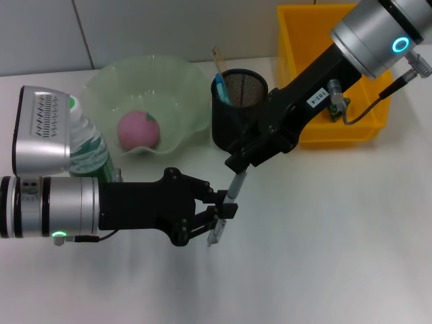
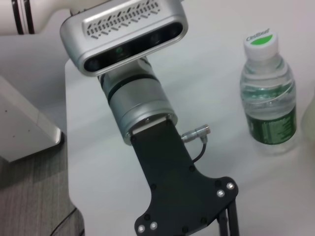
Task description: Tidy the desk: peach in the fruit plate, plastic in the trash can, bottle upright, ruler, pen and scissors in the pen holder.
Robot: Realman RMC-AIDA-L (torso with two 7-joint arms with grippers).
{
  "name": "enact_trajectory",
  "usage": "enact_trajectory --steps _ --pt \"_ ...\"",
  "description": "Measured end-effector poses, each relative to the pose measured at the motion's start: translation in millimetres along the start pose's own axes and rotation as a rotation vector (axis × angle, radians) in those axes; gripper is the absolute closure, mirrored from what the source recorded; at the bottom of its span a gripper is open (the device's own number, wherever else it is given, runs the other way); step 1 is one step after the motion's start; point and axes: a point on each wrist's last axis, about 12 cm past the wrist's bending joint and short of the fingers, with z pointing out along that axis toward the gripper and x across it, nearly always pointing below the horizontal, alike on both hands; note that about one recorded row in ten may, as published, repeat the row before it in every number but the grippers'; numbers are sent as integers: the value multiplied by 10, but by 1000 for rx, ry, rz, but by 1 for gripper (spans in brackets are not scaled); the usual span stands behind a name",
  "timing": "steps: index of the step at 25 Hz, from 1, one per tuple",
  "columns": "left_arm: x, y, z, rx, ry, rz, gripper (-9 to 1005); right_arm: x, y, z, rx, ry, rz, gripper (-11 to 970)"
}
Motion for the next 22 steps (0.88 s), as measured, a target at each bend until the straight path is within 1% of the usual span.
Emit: enact_trajectory --steps 1,6,9,10,11,13,14,15,16,18,19,20,21,22 --pt "1 0 -1 -1 0 0 840 -2 -2 -3 2 -4 0 865" --pt "3 -3 -3 -1 -2 -2 841 -32 -7 -60 29 -57 -11 712" --pt "8 -27 -19 -4 -36 -18 842 6 0 -152 43 -150 -27 618" --pt "30 -63 -53 -13 -74 -35 842 68 24 -217 43 -224 -49 585" --pt "30 -63 -53 -13 -74 -35 842 68 24 -217 43 -224 -49 553" --pt "44 -97 -90 -23 -116 -50 842 176 64 -266 36 -301 -76 489" --pt "49 -122 -118 -30 -154 -65 842 239 80 -280 31 -338 -88 479" --pt "61 -153 -148 -37 -196 -85 843 363 104 -301 20 -402 -102 468" --pt "61 -153 -148 -37 -196 -85 843 363 104 -301 20 -402 -102 458" --pt "82 -189 -187 -49 -244 -112 843 513 127 -297 12 -461 -110 437" --pt "101 -209 -211 -64 -278 -136 842 593 139 -281 11 -484 -118 426" --pt "115 -221 -220 -70 -293 -149 842 793 177 -230 16 -541 -139 416" --pt "136 -237 -236 -83 -323 -174 841 793 177 -230 16 -541 -139 416" --pt "151 -250 -243 -89 -347 -194 841 914 203 -199 24 -578 -151 416"
